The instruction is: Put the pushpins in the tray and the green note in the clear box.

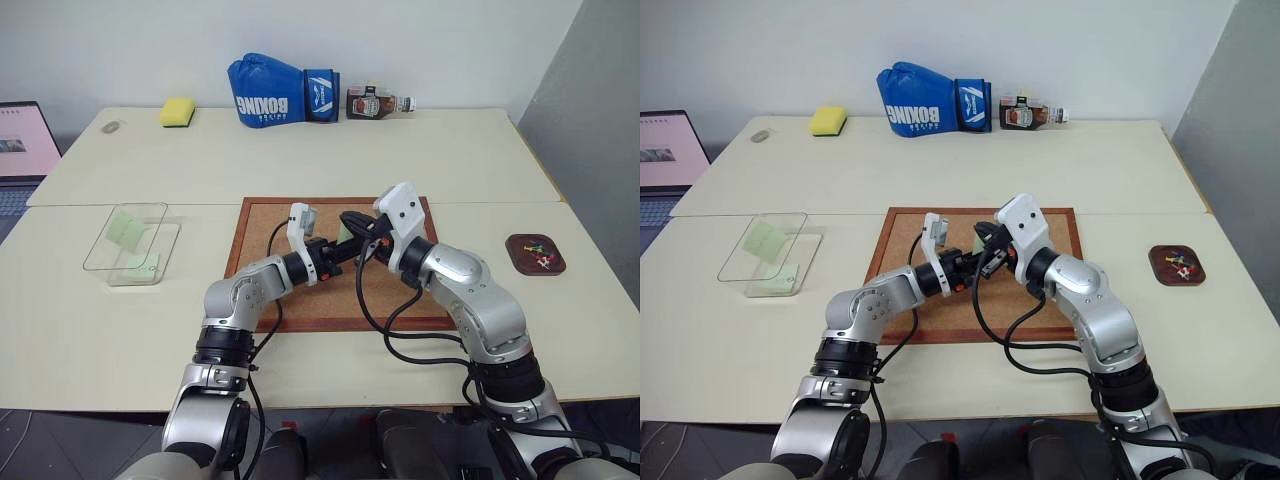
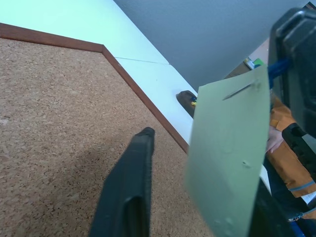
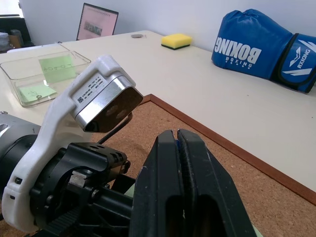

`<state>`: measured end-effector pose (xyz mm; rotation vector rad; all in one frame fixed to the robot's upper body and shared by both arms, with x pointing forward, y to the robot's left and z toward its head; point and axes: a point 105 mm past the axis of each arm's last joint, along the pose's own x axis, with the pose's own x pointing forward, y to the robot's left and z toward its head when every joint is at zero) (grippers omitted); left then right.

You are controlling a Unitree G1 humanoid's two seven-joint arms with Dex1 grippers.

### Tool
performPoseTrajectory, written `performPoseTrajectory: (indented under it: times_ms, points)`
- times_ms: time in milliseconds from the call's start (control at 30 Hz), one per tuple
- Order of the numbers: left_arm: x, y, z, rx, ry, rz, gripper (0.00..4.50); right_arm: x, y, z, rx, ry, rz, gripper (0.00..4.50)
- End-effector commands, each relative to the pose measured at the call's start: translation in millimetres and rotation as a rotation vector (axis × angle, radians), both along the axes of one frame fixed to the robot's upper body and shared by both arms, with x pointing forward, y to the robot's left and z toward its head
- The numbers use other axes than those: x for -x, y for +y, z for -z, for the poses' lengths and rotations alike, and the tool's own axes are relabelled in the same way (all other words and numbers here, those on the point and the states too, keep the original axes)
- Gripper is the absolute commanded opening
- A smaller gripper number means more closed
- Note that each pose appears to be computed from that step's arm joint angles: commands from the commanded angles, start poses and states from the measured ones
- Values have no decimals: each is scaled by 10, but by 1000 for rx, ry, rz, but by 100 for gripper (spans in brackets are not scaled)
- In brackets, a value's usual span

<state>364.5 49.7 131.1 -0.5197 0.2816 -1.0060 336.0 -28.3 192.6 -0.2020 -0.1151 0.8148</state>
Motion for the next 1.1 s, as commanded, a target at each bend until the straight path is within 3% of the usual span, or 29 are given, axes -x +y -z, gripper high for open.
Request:
performPoseTrajectory:
  times_ms: [33,100,500,833,933,1100]
  points:
    - [-5,-51,-134,21,-36,8,41,40,0,-111,-17,-44,-9,0]
    - [-5,-55,-110,18,-26,4,7,40,-9,-109,-17,-44,-5,0]
    - [-32,-67,69,90,153,-57,7,2,-118,-135,-15,-59,41,0]
    - [38,-182,123,101,195,-19,7,-27,-287,-201,-20,-82,117,0]
    - [35,-223,77,63,136,-10,7,-33,-419,-215,-16,-88,166,0]
    - [271,-511,-114,-237,-272,163,7,-63,-1203,-106,57,-70,446,0]
